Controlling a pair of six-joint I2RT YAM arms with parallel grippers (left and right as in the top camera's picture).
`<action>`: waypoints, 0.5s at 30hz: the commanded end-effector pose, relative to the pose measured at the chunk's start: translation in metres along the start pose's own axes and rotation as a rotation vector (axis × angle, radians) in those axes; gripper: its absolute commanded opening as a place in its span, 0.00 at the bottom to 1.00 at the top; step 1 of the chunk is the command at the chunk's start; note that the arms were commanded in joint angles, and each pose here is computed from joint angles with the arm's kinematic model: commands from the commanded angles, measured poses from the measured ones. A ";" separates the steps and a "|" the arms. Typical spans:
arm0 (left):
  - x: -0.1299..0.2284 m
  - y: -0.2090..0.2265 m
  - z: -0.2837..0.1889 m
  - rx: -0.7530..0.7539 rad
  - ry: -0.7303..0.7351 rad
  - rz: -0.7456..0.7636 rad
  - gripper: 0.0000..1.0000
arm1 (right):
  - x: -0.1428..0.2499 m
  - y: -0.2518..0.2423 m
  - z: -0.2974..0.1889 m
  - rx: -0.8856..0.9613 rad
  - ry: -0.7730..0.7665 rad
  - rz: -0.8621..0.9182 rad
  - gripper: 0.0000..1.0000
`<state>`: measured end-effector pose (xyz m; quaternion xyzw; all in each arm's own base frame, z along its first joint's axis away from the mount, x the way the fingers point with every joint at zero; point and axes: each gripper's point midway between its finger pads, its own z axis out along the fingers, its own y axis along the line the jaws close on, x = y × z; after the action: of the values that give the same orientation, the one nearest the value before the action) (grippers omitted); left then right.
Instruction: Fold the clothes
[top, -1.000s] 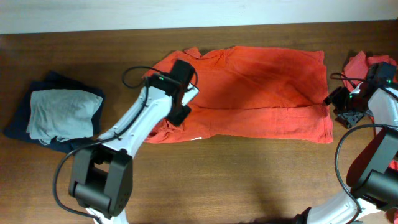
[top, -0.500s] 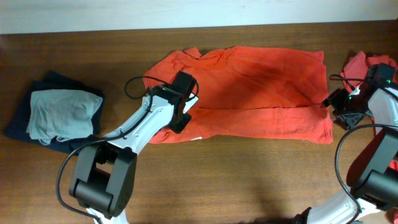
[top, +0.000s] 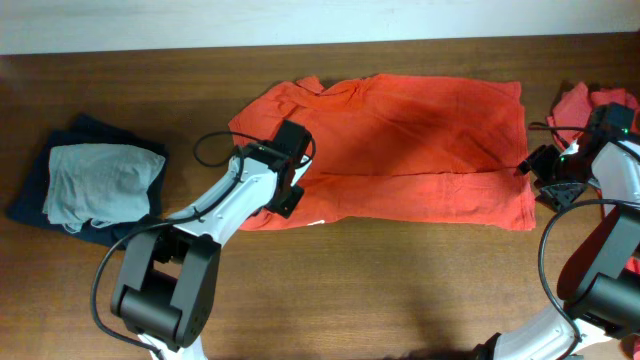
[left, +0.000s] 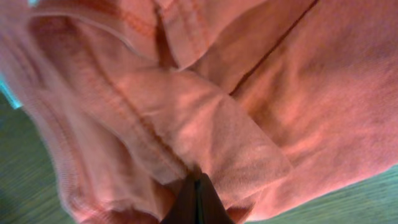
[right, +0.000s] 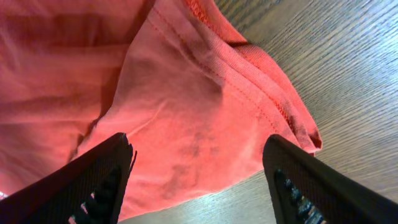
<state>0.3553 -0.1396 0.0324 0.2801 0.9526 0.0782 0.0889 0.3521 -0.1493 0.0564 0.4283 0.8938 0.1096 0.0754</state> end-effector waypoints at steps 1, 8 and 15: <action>-0.025 0.024 -0.027 -0.089 -0.064 -0.033 0.01 | -0.004 0.005 -0.011 -0.016 -0.025 -0.015 0.70; -0.051 0.060 -0.054 -0.185 -0.135 -0.034 0.00 | -0.002 0.004 -0.011 -0.012 -0.016 -0.013 0.70; -0.057 0.096 -0.048 -0.209 -0.180 -0.078 0.00 | 0.000 0.003 -0.011 -0.009 -0.008 -0.011 0.70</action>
<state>0.4278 -0.1106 0.0964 0.2392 0.9427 0.1375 0.1874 0.3476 -0.1468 0.0557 0.4298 0.8938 0.1104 0.0648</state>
